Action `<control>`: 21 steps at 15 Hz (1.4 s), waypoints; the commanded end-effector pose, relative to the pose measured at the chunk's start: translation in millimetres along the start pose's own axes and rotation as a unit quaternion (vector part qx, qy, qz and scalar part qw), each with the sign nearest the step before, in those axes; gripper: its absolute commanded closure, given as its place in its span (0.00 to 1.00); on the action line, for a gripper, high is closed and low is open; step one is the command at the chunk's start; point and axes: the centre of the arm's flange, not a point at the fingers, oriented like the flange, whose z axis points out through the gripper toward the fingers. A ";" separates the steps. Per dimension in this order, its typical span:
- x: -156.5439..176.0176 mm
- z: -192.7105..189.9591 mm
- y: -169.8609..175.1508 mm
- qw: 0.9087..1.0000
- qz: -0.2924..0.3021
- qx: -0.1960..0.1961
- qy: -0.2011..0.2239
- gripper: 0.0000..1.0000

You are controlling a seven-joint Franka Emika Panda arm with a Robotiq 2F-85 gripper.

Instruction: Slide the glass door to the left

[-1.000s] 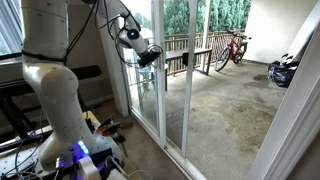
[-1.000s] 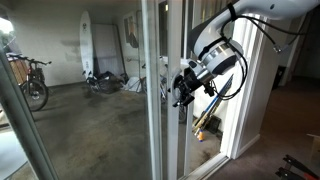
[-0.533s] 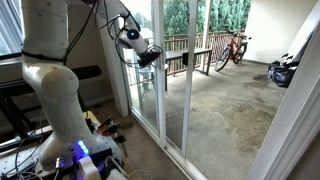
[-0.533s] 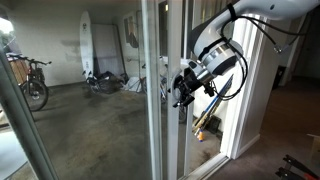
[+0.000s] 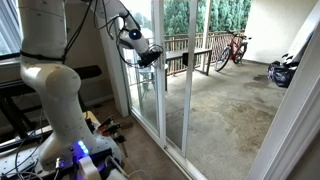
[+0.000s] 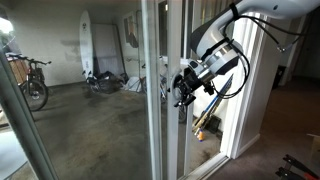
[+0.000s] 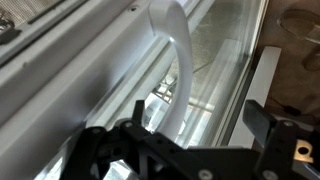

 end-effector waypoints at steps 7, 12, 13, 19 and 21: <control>-53.9 8.9 -52.8 0.997 -0.032 -0.048 0.055 0.00; -53.4 0.4 -52.5 0.992 -0.123 -0.030 -0.001 0.00; -53.5 0.0 -52.0 0.990 -0.141 -0.031 -0.007 0.00; -1.1 -8.2 1.9 0.990 -0.133 0.005 -0.048 0.00; -1.0 -8.3 1.8 0.990 -0.133 0.004 -0.049 0.00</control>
